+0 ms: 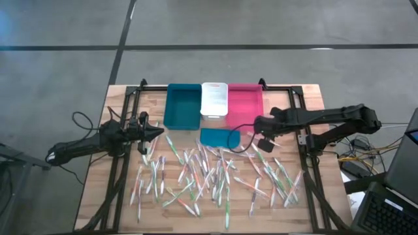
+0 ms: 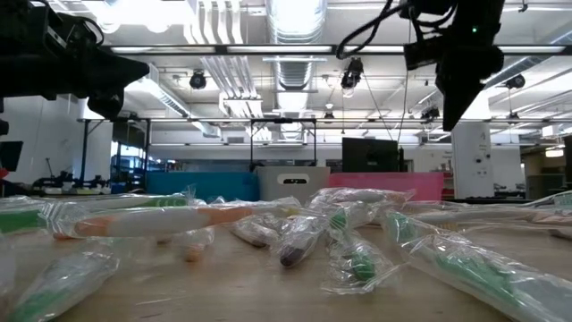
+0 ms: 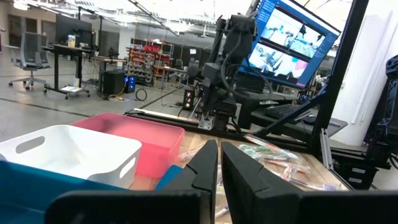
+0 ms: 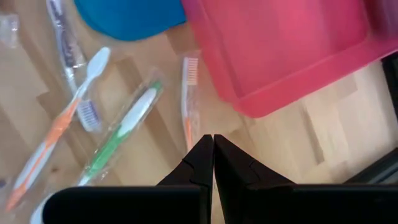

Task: Pick & Place Toothbrushes
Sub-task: Put the purple toothbrush into the pink bin

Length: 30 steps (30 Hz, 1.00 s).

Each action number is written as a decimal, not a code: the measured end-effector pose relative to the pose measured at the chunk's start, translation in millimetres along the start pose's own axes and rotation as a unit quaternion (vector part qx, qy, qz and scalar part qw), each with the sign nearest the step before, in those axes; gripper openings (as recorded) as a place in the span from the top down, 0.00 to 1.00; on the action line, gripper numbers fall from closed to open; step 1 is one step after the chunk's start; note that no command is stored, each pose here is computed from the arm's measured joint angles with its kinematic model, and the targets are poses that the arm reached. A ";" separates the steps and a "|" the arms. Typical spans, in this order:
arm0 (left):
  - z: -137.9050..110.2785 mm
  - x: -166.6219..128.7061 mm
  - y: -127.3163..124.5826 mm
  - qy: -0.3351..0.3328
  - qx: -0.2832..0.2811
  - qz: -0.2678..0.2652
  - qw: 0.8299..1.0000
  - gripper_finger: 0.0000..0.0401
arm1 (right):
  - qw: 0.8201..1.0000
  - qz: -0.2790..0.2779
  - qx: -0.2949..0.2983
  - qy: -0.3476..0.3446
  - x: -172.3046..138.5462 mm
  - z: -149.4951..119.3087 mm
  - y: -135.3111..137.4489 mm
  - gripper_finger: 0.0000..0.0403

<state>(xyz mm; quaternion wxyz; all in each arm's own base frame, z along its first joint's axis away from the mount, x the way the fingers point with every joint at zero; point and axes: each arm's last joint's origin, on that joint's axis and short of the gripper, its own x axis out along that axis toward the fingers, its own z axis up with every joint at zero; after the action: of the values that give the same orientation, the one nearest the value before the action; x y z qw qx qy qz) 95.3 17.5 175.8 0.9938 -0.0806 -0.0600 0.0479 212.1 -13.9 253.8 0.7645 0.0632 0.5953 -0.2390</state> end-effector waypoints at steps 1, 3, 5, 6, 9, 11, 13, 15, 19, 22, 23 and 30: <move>0.0 0.0 0.0 0.000 0.000 0.000 1.000 0.94 | 1.000 -0.002 0.002 0.004 2.4 -1.6 0.1 0.98; 0.0 0.0 0.0 0.000 0.000 0.000 1.000 0.94 | 1.000 -0.004 0.004 0.010 6.9 -4.8 0.7 0.98; 0.0 0.0 0.0 0.000 0.000 0.000 1.000 0.94 | 1.000 -0.004 0.007 0.017 12.4 -8.4 1.5 0.98; 0.0 0.0 0.0 0.000 0.000 0.000 1.000 0.94 | 1.000 -0.003 0.008 0.024 14.8 -10.5 1.7 0.98; 0.0 0.0 0.0 0.000 0.000 0.000 1.000 0.94 | 0.999 0.004 0.022 0.034 18.4 -13.1 2.4 0.98; 0.0 0.0 0.0 0.000 0.000 0.000 1.000 0.94 | 0.998 0.011 0.038 0.038 18.8 -13.4 3.0 0.98; 0.0 0.0 0.0 0.000 0.000 0.000 1.000 0.94 | 0.997 0.029 0.055 0.045 18.5 -13.6 4.0 0.98; 0.0 0.0 0.0 0.000 0.000 0.000 1.000 0.94 | 0.996 0.042 0.060 0.049 17.9 -14.3 6.6 0.98; 0.0 0.0 0.0 0.000 0.000 0.000 1.000 0.94 | 0.997 0.053 0.042 0.026 15.2 -14.2 16.7 0.98; 0.0 0.0 0.0 0.000 0.000 0.000 1.000 0.94 | 0.998 0.061 0.031 -0.008 12.6 -12.1 25.7 0.98; 0.0 0.0 0.0 0.000 0.000 0.000 1.000 0.94 | 0.997 0.068 0.027 -0.019 11.4 -11.6 29.5 0.98; 0.0 0.0 0.0 0.000 0.000 0.000 1.000 0.94 | 0.991 0.114 0.018 -0.071 3.1 -11.5 51.7 0.98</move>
<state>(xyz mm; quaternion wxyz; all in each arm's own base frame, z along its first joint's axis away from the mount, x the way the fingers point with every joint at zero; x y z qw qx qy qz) 95.3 17.5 175.7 0.9938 -0.0806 -0.0600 0.0481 225.4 34.9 237.9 0.8255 0.1272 0.5244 -0.1652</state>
